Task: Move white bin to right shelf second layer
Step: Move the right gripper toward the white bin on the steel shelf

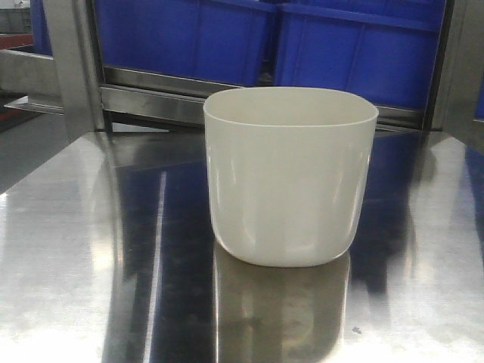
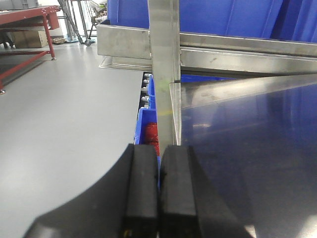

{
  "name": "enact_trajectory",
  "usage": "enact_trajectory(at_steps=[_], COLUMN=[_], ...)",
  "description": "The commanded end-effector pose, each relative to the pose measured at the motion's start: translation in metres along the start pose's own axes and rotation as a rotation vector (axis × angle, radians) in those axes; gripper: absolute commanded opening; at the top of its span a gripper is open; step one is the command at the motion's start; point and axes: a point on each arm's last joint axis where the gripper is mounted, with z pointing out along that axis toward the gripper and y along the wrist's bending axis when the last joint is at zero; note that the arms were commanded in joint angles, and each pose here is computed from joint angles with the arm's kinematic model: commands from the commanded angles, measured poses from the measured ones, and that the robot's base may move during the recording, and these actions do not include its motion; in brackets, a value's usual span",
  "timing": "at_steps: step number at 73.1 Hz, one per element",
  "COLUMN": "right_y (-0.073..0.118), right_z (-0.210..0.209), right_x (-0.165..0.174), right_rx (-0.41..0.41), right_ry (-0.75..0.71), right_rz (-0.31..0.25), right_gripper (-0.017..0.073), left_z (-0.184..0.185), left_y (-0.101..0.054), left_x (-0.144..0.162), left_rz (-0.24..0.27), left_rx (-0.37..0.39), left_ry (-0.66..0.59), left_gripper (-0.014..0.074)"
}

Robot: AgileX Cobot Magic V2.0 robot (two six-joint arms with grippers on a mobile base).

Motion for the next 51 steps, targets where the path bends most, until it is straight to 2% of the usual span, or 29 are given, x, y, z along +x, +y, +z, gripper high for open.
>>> enact_trajectory(at_steps=[1, 51], right_y=[0.0018, 0.0018], right_z=[-0.0027, -0.0027], right_x=[-0.014, -0.014], right_rx=[-0.01, -0.01], right_ry=[-0.116, -0.117], right_rz=[-0.007, -0.008], right_gripper=[0.0055, 0.0055], left_z=[0.001, 0.001], left_y=[-0.0005, -0.0005], left_x=[0.0038, 0.0038], left_rz=[-0.003, -0.003], left_rx=[0.003, 0.003], left_ry=[-0.063, -0.063], left_gripper=[0.0085, 0.0085])
